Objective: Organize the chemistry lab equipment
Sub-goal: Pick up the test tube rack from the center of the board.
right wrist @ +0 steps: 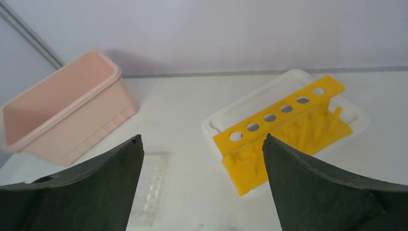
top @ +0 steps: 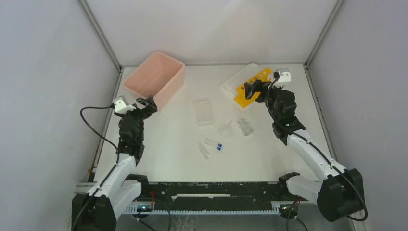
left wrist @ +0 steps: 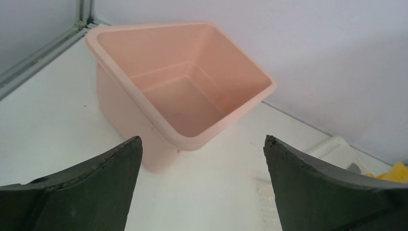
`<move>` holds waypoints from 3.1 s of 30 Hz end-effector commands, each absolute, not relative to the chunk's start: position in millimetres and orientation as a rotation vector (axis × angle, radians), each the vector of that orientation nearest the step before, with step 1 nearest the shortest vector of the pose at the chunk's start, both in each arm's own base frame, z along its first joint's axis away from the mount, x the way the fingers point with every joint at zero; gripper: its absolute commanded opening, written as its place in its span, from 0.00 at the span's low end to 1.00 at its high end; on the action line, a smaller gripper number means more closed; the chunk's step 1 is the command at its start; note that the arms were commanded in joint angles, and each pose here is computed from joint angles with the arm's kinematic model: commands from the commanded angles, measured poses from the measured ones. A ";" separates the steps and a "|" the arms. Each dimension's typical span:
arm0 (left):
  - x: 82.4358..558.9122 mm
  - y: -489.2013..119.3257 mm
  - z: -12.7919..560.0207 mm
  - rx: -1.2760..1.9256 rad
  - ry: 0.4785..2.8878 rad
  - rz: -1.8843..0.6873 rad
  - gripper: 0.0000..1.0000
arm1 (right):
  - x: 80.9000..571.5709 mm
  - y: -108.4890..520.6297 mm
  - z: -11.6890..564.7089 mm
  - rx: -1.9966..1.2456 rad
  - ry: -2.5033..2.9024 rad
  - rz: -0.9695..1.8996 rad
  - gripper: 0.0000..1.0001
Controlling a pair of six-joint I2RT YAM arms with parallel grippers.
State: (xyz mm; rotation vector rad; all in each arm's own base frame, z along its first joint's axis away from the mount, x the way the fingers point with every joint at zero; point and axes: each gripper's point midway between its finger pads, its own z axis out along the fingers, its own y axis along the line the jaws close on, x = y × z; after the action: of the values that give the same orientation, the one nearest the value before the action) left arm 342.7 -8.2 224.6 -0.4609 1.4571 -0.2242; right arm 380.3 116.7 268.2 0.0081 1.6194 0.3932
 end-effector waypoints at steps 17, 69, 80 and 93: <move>372.1 -51.6 243.9 -0.518 1.536 -0.314 0.99 | 447.2 81.0 275.6 0.473 1.763 0.300 0.78; 354.4 -114.6 242.9 -0.454 1.550 -0.233 0.96 | 542.5 81.7 138.6 0.574 2.150 0.087 0.47; 353.7 -114.5 242.0 -0.460 1.546 -0.241 0.96 | 538.3 77.9 133.0 0.570 2.179 0.055 0.46; 355.4 -115.8 233.9 -0.467 1.553 -0.239 0.97 | 546.1 83.2 105.0 0.577 2.227 0.062 0.35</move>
State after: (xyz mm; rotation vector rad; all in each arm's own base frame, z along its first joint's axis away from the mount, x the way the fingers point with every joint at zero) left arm 351.7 -114.1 220.4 -0.4277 1.6071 -0.2062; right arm 539.1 82.7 109.2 0.5748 2.2253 0.0628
